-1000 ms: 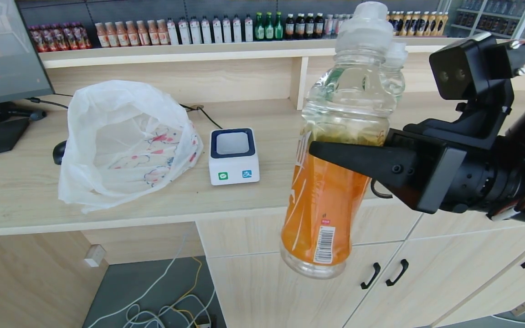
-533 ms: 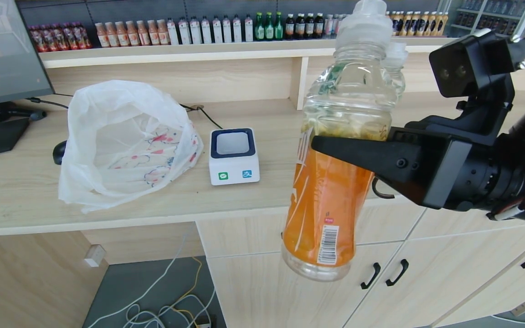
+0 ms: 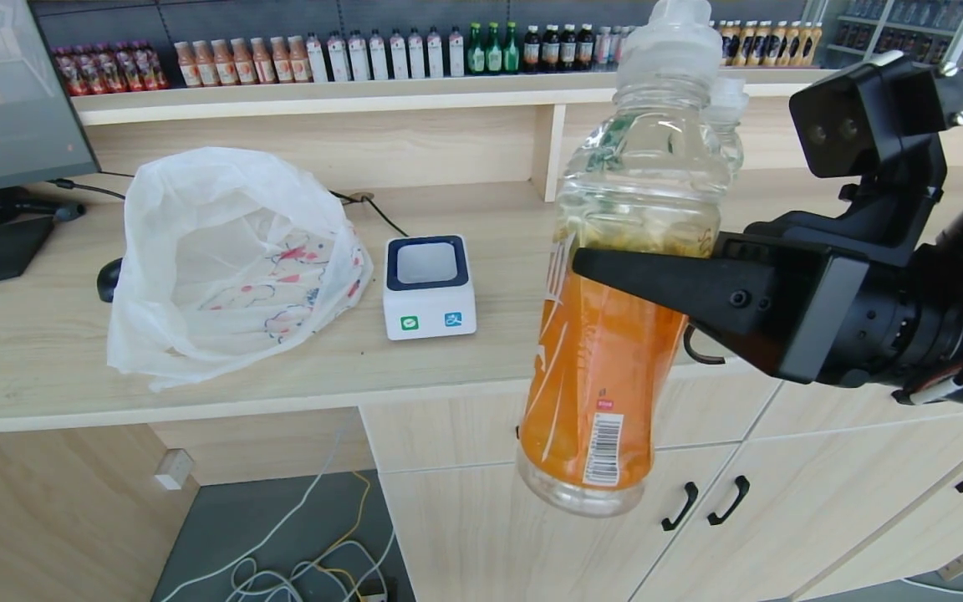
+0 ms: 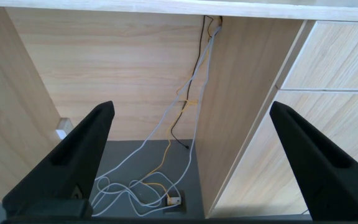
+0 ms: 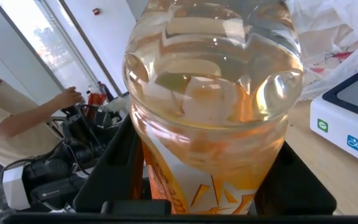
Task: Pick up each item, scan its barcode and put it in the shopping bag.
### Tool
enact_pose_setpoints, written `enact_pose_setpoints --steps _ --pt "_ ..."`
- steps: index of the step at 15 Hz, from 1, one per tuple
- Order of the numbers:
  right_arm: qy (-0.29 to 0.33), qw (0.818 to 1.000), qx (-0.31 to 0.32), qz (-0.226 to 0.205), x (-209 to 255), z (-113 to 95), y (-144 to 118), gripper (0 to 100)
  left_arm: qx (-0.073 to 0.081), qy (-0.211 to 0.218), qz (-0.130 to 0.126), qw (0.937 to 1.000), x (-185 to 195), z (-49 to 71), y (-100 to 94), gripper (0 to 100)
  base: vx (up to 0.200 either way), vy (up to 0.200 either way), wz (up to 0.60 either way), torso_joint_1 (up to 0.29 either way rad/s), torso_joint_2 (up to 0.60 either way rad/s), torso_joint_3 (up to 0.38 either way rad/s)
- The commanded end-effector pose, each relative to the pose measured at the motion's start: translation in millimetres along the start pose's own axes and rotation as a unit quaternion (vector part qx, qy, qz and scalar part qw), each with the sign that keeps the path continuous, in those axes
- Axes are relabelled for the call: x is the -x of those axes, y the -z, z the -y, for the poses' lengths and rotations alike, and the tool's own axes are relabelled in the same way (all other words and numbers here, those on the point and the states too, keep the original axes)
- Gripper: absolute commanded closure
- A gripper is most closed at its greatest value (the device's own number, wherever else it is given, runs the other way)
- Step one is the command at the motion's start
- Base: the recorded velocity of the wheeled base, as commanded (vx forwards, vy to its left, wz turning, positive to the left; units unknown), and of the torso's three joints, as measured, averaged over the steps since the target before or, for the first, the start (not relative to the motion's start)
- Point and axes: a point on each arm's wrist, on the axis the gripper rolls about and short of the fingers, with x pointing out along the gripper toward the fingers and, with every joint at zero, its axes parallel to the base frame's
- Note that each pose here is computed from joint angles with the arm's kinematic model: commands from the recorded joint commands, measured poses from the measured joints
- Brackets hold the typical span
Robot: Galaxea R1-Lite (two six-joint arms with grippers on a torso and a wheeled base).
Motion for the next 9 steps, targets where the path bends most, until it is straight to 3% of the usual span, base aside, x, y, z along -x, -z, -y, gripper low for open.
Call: enact_pose_setpoints --steps 1,9 --pt "0.000 1.000 0.004 0.001 1.1 -1.7 -0.6 100 0.000 0.000 0.000 1.0000 0.0 0.0 0.0 0 0.000 0.000 0.00 0.000 0.00 0.000" --pt "0.027 0.999 0.031 -0.002 12.6 -8.4 9.3 100 0.000 0.000 0.000 1.0000 0.0 0.0 0.0 0 0.000 0.000 0.00 0.000 0.00 0.000"
